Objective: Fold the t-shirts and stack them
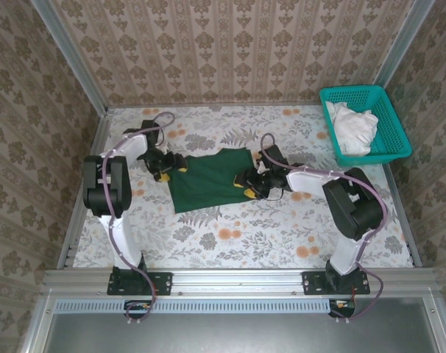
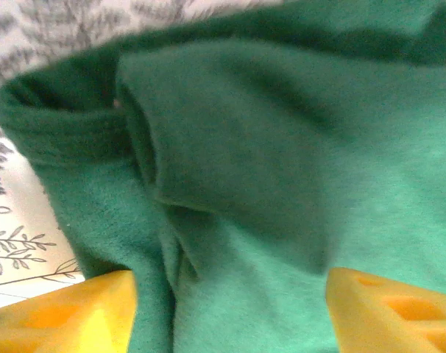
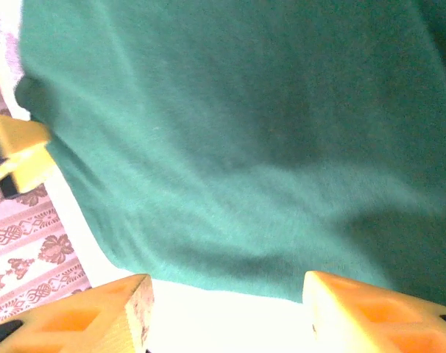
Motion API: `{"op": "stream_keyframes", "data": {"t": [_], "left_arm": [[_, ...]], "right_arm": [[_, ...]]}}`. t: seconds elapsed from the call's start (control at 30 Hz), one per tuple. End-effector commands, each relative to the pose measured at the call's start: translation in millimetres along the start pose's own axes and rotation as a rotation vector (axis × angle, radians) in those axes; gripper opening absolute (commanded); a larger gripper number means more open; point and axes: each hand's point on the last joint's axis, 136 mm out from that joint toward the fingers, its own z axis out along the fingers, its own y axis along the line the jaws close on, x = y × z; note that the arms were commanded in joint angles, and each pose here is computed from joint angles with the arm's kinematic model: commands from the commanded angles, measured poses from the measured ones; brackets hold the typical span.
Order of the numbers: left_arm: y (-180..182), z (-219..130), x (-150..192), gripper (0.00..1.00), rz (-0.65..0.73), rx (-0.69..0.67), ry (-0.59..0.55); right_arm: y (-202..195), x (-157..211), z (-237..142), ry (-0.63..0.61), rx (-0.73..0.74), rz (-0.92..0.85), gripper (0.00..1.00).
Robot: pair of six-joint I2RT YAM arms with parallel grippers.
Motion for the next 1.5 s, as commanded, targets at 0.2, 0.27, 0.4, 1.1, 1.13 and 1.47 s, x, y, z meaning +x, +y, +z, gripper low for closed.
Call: {"op": "stream_keyframes", "data": {"t": [0.2, 0.27, 0.4, 1.1, 1.13, 1.47], "left_arm": [[31, 24, -14, 0.35, -0.038, -0.160, -0.031], [32, 20, -26, 0.27, -0.049, -0.186, -0.069], [44, 6, -60, 0.10, -0.067, -0.304, -0.164], [151, -98, -271, 0.00, -0.139, -0.364, -0.588], [158, -100, -276, 0.00, -0.159, -0.348, -0.608], [207, -121, -310, 0.00, -0.222, -0.315, -0.763]], "right_arm": [[3, -13, -131, -0.231, 0.071, -0.131, 0.60], [-4, -9, -156, -0.281, 0.086, -0.140, 0.61], [-20, 7, -187, -0.335, 0.130, -0.160, 0.61], [-38, 22, -225, -0.399, 0.286, 0.025, 0.54], [-36, 21, -224, -0.400, 0.284, 0.031, 0.53], [0, 25, -194, -0.346, 0.298, -0.046, 0.51]]}}
